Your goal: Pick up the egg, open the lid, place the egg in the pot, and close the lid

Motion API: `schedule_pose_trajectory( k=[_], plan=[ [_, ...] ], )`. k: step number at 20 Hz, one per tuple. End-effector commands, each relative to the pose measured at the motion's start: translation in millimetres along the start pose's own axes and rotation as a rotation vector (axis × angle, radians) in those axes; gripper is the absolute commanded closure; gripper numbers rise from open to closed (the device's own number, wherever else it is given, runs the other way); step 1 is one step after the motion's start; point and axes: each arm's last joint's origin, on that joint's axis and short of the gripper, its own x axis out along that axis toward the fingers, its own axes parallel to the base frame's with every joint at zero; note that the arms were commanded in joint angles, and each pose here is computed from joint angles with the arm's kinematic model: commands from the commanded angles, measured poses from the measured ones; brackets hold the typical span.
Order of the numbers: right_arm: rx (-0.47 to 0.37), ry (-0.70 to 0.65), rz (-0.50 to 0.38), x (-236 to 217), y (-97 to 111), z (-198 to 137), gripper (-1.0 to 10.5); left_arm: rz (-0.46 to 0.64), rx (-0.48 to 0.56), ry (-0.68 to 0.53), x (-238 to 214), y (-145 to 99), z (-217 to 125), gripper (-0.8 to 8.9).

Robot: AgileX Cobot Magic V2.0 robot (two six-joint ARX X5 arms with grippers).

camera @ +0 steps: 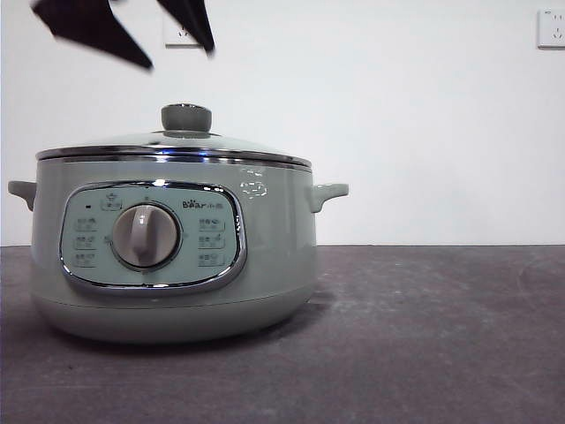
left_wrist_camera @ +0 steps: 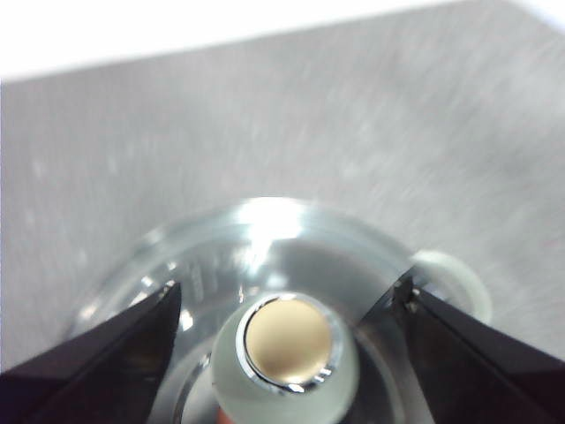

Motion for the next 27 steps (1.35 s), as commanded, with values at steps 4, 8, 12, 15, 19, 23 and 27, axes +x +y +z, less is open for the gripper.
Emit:
schedule_pose_trajectory(
  k=[4, 8, 12, 15, 19, 23, 27],
  plan=[
    [0.037, -0.034, 0.002, 31.0, 2.1, -36.5, 6.9, -0.013, 0.067, -0.057, -62.6, 6.1, 2.6, 4.41],
    [0.039, -0.054, 0.002, 61.7, 4.1, -72.1, 9.6, -0.008, 0.139, -0.049, -91.2, 10.3, -3.9, 8.27],
    [0.049, -0.168, 0.004, 84.8, 5.7, -104.0, 9.6, 0.090, 0.144, -0.038, -97.4, 15.6, -16.3, 8.22],
    [0.062, -0.254, -0.041, 93.6, 4.8, -128.9, 9.6, 0.096, 0.140, -0.054, -95.6, 19.2, -40.6, 8.21],
    [0.073, -0.312, -0.065, 96.7, 3.8, -155.9, 9.6, 0.088, 0.123, -0.116, -91.8, 23.9, -75.6, 8.21],
    [0.075, -0.299, -0.068, 97.6, 3.3, -158.9, 9.5, 0.094, 0.097, -0.061, -89.1, 25.1, -84.8, 8.17],
    [0.075, -0.298, -0.067, 97.5, 3.3, -158.8, 9.5, 0.096, 0.104, -0.021, -87.1, 25.3, -88.0, 8.17]
  ],
)
